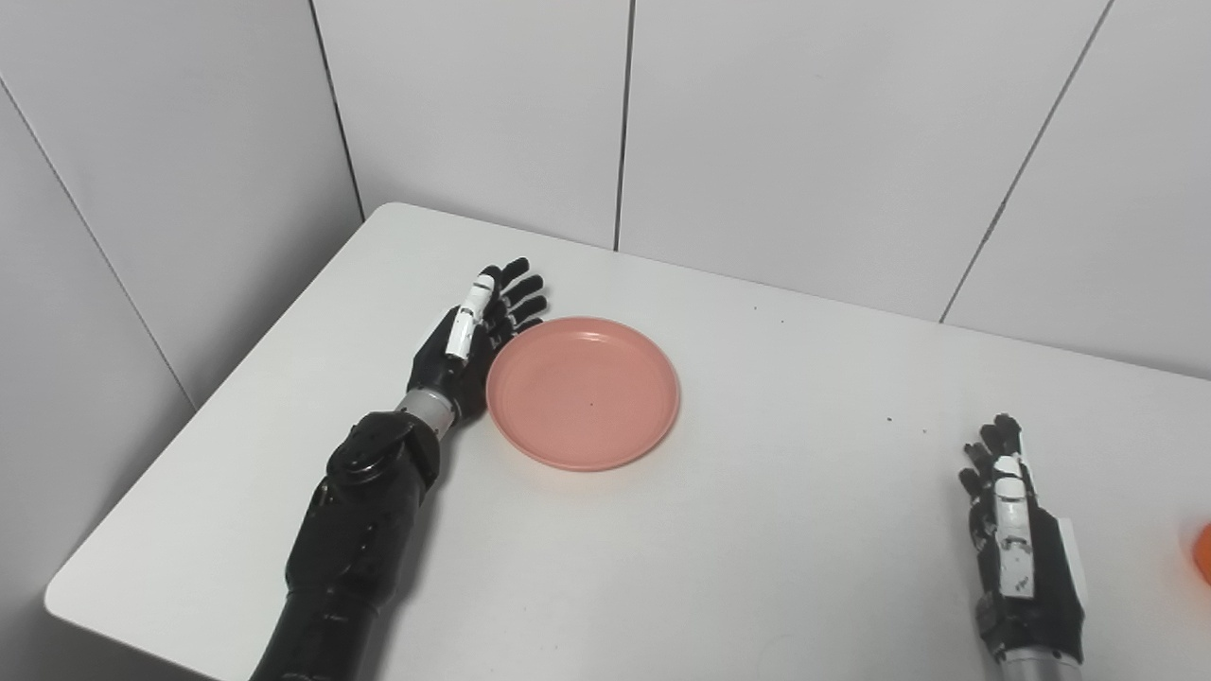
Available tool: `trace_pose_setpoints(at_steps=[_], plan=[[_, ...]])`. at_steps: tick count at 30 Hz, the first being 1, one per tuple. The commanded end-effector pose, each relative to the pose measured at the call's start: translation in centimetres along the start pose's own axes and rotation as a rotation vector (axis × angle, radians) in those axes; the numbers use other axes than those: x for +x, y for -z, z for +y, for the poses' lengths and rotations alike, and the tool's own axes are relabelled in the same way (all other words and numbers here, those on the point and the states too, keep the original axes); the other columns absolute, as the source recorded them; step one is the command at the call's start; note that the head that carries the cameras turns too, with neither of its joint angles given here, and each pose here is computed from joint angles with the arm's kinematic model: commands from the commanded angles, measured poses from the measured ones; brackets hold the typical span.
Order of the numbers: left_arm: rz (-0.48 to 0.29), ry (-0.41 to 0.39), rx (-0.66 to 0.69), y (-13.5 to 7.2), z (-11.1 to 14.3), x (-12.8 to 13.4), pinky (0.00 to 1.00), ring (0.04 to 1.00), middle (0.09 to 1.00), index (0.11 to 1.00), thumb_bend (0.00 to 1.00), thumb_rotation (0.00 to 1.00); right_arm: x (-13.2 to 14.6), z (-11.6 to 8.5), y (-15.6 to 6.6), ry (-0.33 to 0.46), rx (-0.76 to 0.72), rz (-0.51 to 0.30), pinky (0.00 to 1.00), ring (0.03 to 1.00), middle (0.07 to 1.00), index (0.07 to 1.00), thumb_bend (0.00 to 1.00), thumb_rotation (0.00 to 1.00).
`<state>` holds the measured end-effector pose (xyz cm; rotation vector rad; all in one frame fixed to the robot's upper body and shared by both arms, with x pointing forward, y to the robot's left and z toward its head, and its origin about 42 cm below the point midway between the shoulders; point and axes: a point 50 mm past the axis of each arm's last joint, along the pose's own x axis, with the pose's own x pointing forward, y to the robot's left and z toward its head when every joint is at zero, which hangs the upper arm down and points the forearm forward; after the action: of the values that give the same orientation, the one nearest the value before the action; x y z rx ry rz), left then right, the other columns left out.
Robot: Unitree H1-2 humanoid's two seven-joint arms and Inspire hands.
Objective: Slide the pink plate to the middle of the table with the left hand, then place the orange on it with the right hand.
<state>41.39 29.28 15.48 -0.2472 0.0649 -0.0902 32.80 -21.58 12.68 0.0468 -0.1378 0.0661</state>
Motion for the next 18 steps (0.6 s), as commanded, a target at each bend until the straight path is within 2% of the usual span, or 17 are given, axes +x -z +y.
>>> trace_pose_setpoints(at_steps=[1, 18], plan=[[0.032, 0.026, 0.004, 0.3, -1.3, 0.7, 0.9, 0.912, 0.92, 0.903, 0.34, 1.0, 0.4, 0.2, -1.3, 0.001, -0.001, -0.044, 1.0, 1.0, 1.0, 1.0, 0.2, 1.0], [0.058, 0.104, -0.017, 1.6, -5.6, 1.7, 0.89, 0.893, 0.909, 0.894, 0.36, 1.0, 0.2, 0.8, -1.8, 0.021, -0.022, -0.026, 1.0, 0.994, 0.997, 0.996, 0.2, 1.0]])
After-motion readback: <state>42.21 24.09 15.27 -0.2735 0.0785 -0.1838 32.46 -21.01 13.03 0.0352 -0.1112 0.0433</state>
